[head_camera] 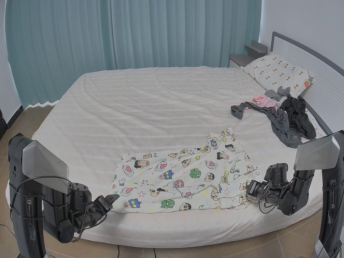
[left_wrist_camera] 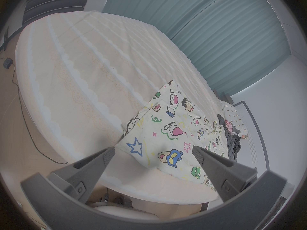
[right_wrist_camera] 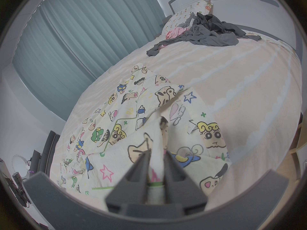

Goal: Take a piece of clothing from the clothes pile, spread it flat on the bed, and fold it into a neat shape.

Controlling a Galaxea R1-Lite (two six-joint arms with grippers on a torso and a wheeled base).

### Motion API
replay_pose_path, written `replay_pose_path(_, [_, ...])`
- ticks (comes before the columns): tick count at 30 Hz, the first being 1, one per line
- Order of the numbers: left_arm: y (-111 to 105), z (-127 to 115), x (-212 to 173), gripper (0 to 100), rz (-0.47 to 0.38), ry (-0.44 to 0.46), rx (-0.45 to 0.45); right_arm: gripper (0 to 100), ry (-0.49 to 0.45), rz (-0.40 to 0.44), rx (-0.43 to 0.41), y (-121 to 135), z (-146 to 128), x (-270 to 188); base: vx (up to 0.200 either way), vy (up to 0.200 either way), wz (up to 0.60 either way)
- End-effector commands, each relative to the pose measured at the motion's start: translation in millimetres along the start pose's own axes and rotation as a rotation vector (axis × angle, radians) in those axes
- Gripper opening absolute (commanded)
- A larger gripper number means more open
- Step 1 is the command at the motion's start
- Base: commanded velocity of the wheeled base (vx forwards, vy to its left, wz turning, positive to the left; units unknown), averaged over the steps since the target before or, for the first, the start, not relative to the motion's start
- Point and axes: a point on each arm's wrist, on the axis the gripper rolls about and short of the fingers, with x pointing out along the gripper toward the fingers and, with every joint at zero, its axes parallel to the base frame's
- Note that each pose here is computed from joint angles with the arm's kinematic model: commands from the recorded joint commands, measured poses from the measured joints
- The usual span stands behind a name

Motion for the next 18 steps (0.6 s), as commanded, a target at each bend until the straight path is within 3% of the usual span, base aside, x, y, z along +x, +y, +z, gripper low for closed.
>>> replay_pose_path(1, [-1.1,0.8,0.1,100,-0.013,-0.009,0.0,0,-0.012,-0.009,0.01,-2.9,2.5,1.4,0.0,0.0,0.0])
replay_pose_path(9, [-1.1,0.3,-0.2,100,-0.012,-0.008,0.001,0,-0.102,-0.024,0.019,-2.5,10.7,6.3,0.0,0.0,0.0])
replay_pose_path(16, [-1.4,0.5,0.1,100,-0.013,-0.008,0.001,0,-0.109,-0.021,0.005,-2.9,7.6,6.5,0.0,0.0,0.0])
replay_pose_path(17, [-1.3,0.5,0.1,100,-0.012,-0.01,0.001,100,-0.108,-0.022,0.005,-3.1,7.3,6.3,0.0,0.0,0.0])
replay_pose_path(18, [-1.3,0.5,0.1,100,-0.012,-0.01,0.001,100,-0.108,-0.022,0.005,-3.1,7.3,6.3,0.0,0.0,0.0])
